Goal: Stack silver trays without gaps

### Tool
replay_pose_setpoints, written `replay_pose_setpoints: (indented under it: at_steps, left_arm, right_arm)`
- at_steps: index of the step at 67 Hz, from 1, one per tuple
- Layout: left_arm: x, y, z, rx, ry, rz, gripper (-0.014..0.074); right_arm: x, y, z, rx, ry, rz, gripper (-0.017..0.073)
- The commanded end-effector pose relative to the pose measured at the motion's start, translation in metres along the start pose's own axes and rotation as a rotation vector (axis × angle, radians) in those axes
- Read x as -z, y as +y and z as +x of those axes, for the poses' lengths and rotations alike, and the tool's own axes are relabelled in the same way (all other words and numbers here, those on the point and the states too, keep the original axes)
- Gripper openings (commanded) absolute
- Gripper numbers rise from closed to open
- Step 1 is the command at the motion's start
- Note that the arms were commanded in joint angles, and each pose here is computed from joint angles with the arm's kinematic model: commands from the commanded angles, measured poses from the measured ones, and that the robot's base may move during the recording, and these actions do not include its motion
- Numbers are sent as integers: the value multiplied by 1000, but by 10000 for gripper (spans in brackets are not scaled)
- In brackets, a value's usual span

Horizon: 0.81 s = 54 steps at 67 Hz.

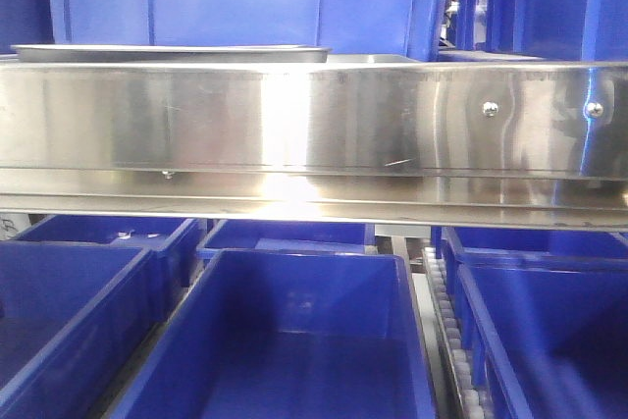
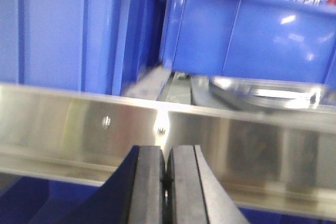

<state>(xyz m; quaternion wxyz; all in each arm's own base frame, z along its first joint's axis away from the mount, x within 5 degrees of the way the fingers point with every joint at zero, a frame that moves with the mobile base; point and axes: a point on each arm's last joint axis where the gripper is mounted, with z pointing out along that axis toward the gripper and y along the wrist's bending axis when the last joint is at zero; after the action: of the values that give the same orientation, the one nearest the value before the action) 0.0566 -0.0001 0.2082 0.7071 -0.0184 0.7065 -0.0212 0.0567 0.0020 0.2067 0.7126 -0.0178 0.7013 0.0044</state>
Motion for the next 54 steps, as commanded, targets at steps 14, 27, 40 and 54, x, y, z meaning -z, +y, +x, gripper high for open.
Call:
replay_pose_setpoints:
  at_steps: [14,27,40,54]
  left_arm:
    - [0,-2,-4,-40,-74,38,-9]
    - [0,-2,-4,-40,-74,38,-9]
    - [0,-2,-4,-40,-74,38,-9]
    - [0,-2,-4,-40,-74,38,-9]
  right_arm:
    - [0,-1,-2,10,-19,8,-22]
    - [0,-1,-2,10,-19,8,-22]
    - [0,-1,-2,10,-19,8,-22]
    - [0,-1,-2,10,-19,8,-22]
